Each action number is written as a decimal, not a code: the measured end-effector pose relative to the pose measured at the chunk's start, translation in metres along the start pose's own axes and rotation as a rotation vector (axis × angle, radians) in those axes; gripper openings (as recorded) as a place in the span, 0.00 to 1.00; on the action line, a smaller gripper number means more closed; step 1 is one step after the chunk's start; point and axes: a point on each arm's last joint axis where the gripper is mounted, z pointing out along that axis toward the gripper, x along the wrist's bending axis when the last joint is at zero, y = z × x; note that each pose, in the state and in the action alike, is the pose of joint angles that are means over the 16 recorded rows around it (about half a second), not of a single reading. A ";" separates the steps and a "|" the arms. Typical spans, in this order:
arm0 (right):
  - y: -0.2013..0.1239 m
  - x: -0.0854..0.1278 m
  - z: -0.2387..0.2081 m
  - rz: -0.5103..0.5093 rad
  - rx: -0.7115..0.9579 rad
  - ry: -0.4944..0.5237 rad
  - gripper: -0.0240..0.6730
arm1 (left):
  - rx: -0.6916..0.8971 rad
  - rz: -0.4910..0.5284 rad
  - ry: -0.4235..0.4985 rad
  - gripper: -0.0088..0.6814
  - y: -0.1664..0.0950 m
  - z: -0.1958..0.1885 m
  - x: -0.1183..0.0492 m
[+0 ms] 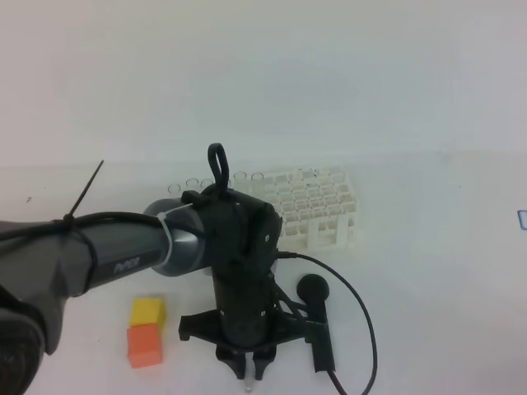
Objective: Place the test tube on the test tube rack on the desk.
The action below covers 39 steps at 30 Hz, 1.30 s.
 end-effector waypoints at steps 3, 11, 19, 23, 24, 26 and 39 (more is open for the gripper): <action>-0.001 -0.001 0.000 -0.005 0.006 -0.006 0.03 | -0.014 0.038 -0.006 0.08 0.001 -0.002 0.000; -0.001 -0.003 0.000 -0.031 0.016 -0.035 0.03 | -0.154 0.239 -0.081 0.01 0.002 -0.042 -0.002; -0.002 -0.005 0.000 -0.058 0.020 -0.054 0.03 | -0.511 0.456 -0.165 0.01 0.000 -0.127 0.011; 0.000 -0.005 0.000 -0.065 -0.002 -0.054 0.03 | -0.684 0.516 -0.195 0.01 -0.003 -0.157 0.025; 0.001 -0.005 0.000 -0.066 -0.012 -0.054 0.03 | -0.719 0.524 -0.205 0.01 -0.004 -0.161 0.029; 0.004 -0.005 0.000 -0.066 -0.040 -0.053 0.03 | -0.774 0.539 -0.232 0.01 -0.007 -0.164 0.035; 0.033 -0.008 -0.005 -0.118 -0.386 -0.115 0.03 | -0.903 0.647 -0.535 0.01 -0.058 -0.113 0.046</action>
